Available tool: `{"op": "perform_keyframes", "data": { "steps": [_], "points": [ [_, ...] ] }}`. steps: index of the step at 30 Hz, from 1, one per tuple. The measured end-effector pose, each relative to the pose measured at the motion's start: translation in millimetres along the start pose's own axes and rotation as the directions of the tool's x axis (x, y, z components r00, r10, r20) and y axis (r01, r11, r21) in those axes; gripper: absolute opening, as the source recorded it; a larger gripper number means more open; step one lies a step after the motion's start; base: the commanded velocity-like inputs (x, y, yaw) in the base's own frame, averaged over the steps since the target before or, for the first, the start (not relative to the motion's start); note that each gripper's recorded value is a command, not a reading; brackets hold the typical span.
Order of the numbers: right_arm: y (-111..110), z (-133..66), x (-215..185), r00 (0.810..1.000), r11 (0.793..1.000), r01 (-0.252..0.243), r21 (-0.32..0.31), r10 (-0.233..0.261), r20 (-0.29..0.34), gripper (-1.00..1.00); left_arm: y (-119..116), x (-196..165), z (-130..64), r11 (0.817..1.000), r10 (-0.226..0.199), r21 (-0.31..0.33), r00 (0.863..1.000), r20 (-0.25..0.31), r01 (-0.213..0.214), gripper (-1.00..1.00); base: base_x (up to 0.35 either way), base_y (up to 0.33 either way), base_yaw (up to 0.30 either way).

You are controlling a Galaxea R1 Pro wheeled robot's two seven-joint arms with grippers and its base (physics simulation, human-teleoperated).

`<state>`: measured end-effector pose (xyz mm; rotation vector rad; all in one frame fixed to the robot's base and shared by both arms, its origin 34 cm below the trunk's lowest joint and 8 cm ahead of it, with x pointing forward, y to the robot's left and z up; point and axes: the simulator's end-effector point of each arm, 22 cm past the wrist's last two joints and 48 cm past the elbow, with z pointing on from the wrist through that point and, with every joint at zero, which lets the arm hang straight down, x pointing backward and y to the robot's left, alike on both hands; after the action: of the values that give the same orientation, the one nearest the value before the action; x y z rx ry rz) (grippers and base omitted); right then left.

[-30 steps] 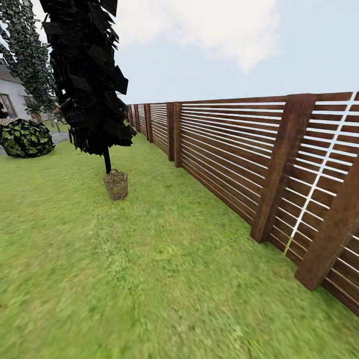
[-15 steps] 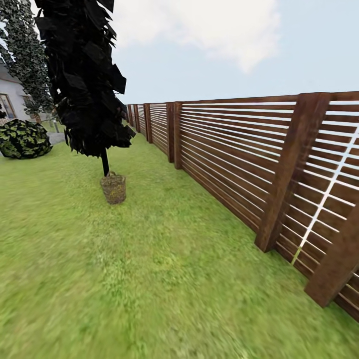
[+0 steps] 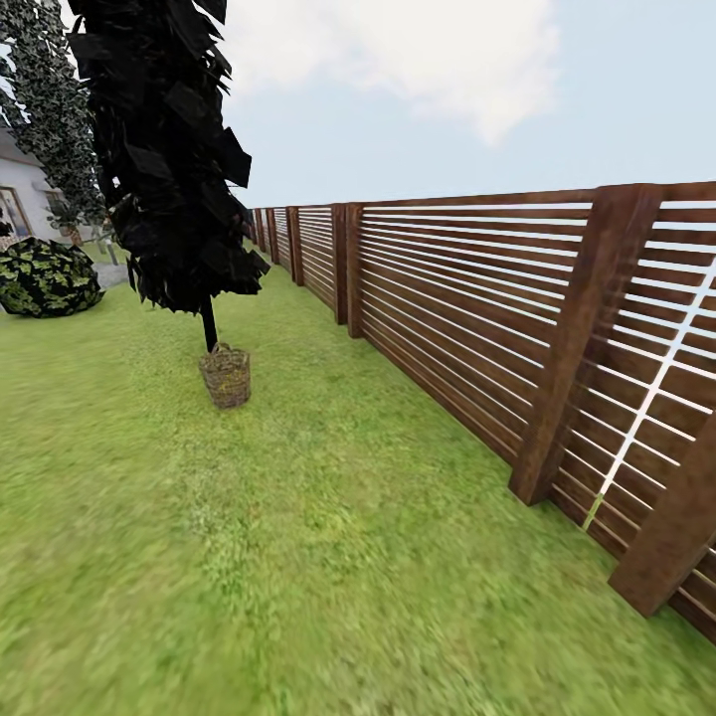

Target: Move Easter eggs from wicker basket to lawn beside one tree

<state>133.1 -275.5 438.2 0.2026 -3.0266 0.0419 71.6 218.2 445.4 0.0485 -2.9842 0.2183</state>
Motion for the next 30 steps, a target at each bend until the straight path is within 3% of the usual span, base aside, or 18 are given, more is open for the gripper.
{"op": "perform_keyframes", "data": {
  "steps": [3, 6, 8, 9, 11, 14, 18, 19, 22, 23, 24, 25, 26, 27, 28, 30],
  "points": [
    [-1.0, 0.0, 2.7, 1.000, 1.000, -0.023, 0.000, 0.023, -0.011, 1.00, -2.2, -3.1, 0.3, 0.998, -0.071, 0.000, 0.997, 0.013, 0.071, 1.00, 0.000, 0.000, 0.000],
    [-6.8, 0.0, -0.2, 0.999, 0.999, -0.035, 0.008, 0.035, -0.006, 1.00, -1.5, -14.6, 0.0, 0.996, -0.094, 0.000, 0.995, 0.038, 0.094, 1.00, 0.000, 0.000, 0.000],
    [-13.9, -0.8, -19.4, 0.999, 0.999, -0.039, 0.016, 0.039, 0.029, 1.00, -1.0, -44.6, -2.0, 0.996, -0.092, 0.004, 0.991, 0.096, 0.092, 1.00, 0.000, 0.000, 0.000],
    [-18.3, -4.5, -53.8, 0.997, 0.999, -0.041, 0.022, 0.040, 0.064, 1.00, 1.9, -81.5, -7.3, 0.996, -0.087, 0.001, 0.986, 0.145, 0.088, 1.00, 0.000, 0.000, 0.000],
    [-19.5, -13.6, -86.7, 0.998, 0.999, -0.042, 0.027, 0.041, 0.050, 1.00, 9.6, -123.5, -19.1, 0.996, -0.090, -0.009, 0.980, 0.178, 0.093, 1.00, 0.000, 0.000, 0.000],
    [-19.2, -38.6, -140.2, 0.998, 0.999, -0.037, 0.030, 0.036, 0.049, 1.00, 31.9, -186.3, -49.7, 0.987, -0.154, -0.019, 0.960, 0.234, 0.163, 1.00, 0.000, 0.000, 0.000],
    [-23.1, -87.4, -222.6, 0.984, 0.998, -0.042, 0.049, 0.032, 0.173, 1.00, 59.8, -255.9, -103.1, 0.969, -0.233, 0.001, 0.914, 0.333, 0.247, 1.00, 0.000, 0.000, 0.000],
    [-26.7, -106.1, -243.0, 0.979, 0.997, -0.053, 0.060, 0.040, 0.199, 1.00, 66.3, -273.1, -120.3, 0.966, -0.244, 0.006, 0.901, 0.358, 0.259, 1.00, 0.000, 0.000, 0.000],
    [-30.5, -149.1, -284.6, 0.967, 0.995, -0.067, 0.077, 0.046, 0.251, 1.00, 70.5, -298.6, -150.8, 0.966, -0.241, 0.013, 0.889, 0.388, 0.257, 1.00, 0.000, 0.000, 0.000],
    [-23.6, -187.6, -321.1, 0.954, 0.995, -0.070, 0.065, 0.048, 0.295, 1.00, 96.9, -324.4, -190.4, 0.970, -0.178, -0.067, 0.875, 0.451, 0.232, 1.00, 0.000, 0.000, 0.000],
    [-20.5, -210.4, -345.5, 0.937, 0.996, -0.071, 0.059, 0.047, 0.346, 1.00, 117.0, -335.9, -213.4, 0.966, -0.145, -0.117, 0.862, 0.486, 0.229, 1.00, 0.000, 0.000, 0.000],
    [-17.2, -220.3, -356.4, 0.930, 0.996, -0.070, 0.053, 0.046, 0.364, 1.00, 140.4, -338.2, -228.5, 0.958, -0.124, -0.165, 0.860, 0.495, 0.234, 1.00, 0.000, 0.000, 0.000],
    [-11.0, -235.1, -371.6, 0.918, 0.997, -0.069, 0.042, 0.047, 0.393, 1.00, 186.6, -335.0, -255.2, 0.939, -0.138, -0.210, 0.858, 0.495, 0.272, 1.00, 0.000, 0.000, 0.000],
    [-7.8, -239.5, -376.4, 0.915, 0.997, -0.067, 0.039, 0.046, 0.402, 1.00, 239.9, -333.9, -286.9, 0.916, -0.106, -0.286, 0.856, 0.506, 0.282, 1.00, 0.000, 0.000, 0.000],
    [-5.3, -243.5, -380.8, 0.912, 0.997, -0.066, 0.038, 0.045, 0.408, 1.00, 235.2, -334.4, -285.6, 0.927, -0.132, -0.242, 0.852, 0.507, 0.287, 1.00, 0.000, 0.000, 0.000],
    [-15.0, -252.0, -389.3, 0.905, 0.994, -0.080, 0.073, 0.042, 0.423, 1.00, 249.3, -334.0, -295.2, 0.938, -0.150, -0.200, 0.849, 0.506, 0.285, 1.00, 0.000, 0.000, 0.000]
  ]
}}
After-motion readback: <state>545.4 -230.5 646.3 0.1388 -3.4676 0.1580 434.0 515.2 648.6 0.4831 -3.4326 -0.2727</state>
